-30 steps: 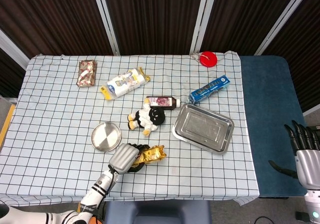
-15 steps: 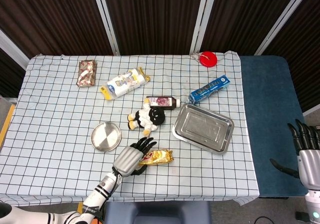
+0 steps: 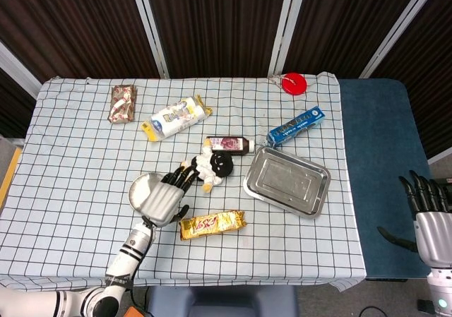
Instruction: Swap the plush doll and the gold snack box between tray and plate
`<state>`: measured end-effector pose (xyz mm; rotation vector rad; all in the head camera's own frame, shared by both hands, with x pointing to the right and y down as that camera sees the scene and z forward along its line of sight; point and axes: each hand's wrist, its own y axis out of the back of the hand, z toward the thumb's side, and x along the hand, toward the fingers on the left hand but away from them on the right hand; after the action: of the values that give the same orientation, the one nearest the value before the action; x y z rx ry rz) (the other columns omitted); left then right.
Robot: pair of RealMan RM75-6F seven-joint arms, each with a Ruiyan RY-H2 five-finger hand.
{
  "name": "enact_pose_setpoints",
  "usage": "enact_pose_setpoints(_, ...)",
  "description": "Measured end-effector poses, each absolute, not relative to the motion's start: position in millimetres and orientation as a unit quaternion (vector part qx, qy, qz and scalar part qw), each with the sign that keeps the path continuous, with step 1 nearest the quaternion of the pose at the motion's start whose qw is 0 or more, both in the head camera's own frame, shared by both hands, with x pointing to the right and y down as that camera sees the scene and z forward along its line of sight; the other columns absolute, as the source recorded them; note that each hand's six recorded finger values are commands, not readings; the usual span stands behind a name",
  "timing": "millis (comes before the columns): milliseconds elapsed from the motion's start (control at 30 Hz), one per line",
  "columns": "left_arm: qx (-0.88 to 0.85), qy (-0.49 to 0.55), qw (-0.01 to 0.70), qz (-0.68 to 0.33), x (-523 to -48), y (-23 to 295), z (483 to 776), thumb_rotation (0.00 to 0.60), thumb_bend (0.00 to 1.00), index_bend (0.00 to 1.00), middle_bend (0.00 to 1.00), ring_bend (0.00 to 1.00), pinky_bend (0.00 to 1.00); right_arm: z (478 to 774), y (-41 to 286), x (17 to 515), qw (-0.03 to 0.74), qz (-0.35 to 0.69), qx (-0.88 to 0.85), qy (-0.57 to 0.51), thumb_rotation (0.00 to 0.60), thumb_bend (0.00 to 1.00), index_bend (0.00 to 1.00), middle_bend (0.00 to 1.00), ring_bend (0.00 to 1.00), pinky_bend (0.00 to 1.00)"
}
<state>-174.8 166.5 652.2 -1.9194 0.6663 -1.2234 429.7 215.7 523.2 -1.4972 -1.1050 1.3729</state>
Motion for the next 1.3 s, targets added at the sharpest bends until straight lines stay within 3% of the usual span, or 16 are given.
enact_pose_setpoints(533,-0.758,0.239,0.376,-0.476,-132,125,694,0.6,0.4,0.0,0.0,0.0,0.13,531,219,425,0.401,0.55,-0.607,-0.411,0.6,0.11,0.0,0.0,0.0,0.0)
enact_pose_setpoints(1300,-0.753,0.221,0.338,-0.519,-104,119,764,0.6,0.4,0.0,0.0,0.0,0.11,532,217,426,0.386,0.545,-0.623,-0.407,0.6,0.11,0.0,0.0,0.0,0.0)
